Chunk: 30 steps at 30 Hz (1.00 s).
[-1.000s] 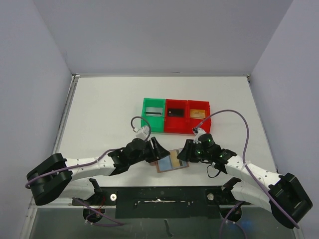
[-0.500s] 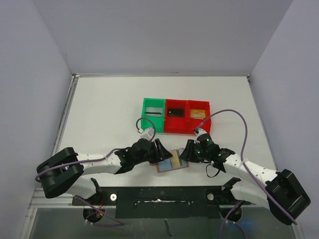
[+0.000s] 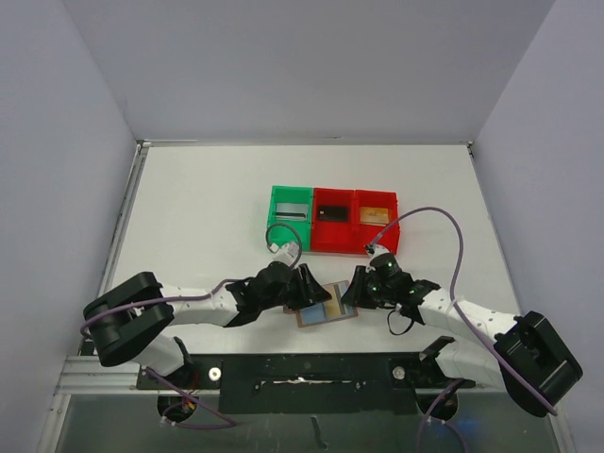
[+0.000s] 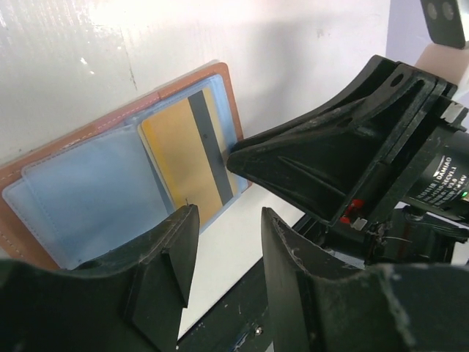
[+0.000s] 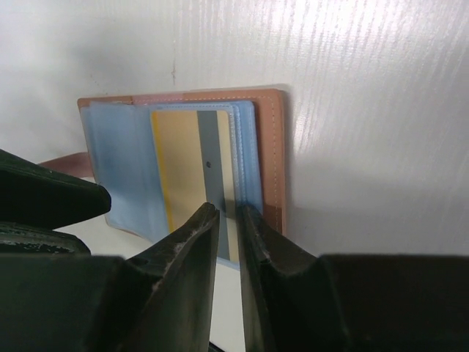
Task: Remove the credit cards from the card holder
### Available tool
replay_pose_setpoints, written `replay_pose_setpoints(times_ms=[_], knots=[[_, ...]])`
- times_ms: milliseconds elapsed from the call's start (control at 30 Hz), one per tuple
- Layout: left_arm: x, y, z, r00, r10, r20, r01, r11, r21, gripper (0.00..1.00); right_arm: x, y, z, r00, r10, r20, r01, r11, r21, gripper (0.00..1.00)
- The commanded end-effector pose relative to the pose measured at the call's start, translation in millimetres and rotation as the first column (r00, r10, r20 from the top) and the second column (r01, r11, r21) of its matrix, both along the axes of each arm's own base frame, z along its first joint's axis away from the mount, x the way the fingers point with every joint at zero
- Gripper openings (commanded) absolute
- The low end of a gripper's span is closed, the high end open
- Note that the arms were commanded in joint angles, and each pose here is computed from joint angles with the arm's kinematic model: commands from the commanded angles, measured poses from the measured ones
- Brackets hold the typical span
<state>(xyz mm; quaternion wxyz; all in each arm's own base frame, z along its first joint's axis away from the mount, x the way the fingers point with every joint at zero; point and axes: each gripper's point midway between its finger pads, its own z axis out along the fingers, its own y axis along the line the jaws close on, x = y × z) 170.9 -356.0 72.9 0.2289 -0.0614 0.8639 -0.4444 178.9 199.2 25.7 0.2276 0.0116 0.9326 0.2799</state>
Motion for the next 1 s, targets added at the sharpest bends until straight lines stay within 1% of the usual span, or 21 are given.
replay_pose_setpoints(times_ms=[0,67,233,333,433,500,567,700,767,967], knots=[[3.5,-22.4,20.5,0.999,-0.028,0.036,0.031,0.996,-0.081,0.37,13.5,-3.3,1.9,0.998,-0.037,0.052,0.038,0.999,-0.031,0.18],[3.4,-22.0,12.8,0.999,-0.026,0.028,0.027,0.998,-0.062,0.37,11.4,-6.5,-2.1,0.998,-0.031,0.047,0.033,0.998,-0.050,0.18],[4.5,-22.1,-2.8,1.000,-0.024,0.011,0.025,1.000,-0.017,0.36,3.6,0.5,-6.7,1.000,0.012,0.027,-0.011,1.000,-0.011,0.18],[3.2,-22.0,-8.5,1.000,-0.025,0.003,0.025,1.000,0.000,0.36,0.3,-0.2,-10.2,1.000,0.009,0.015,-0.008,1.000,-0.007,0.18],[1.2,-15.3,-21.0,1.000,-0.009,-0.014,0.010,0.998,0.064,0.35,-0.7,-2.3,-10.8,1.000,-0.002,0.013,0.002,1.000,-0.007,0.19],[4.9,-4.6,-30.7,0.999,0.038,-0.017,-0.036,0.992,0.123,0.29,-0.3,-2.3,-9.3,1.000,-0.005,0.019,0.005,1.000,-0.003,0.19],[6.1,6.0,-40.0,0.997,0.076,-0.023,-0.072,0.985,0.160,0.27,-0.5,-2.0,-8.9,1.000,-0.004,0.019,0.004,1.000,0.001,0.19],[3.1,5.7,-46.1,0.996,0.079,-0.038,-0.072,0.985,0.157,0.25,-2.5,0.8,-10.8,1.000,0.011,0.011,-0.011,1.000,0.012,0.19],[0.8,-2.2,-41.8,0.997,0.063,-0.036,-0.058,0.990,0.132,0.25,-3.7,1.2,-12.4,1.000,0.013,0.004,-0.013,1.000,0.013,0.19],[-1.8,-9.2,-42.5,0.997,0.069,-0.037,-0.063,0.988,0.142,0.25,-4.9,2.3,-11.8,1.000,0.014,0.003,-0.014,1.000,0.025,0.19]])
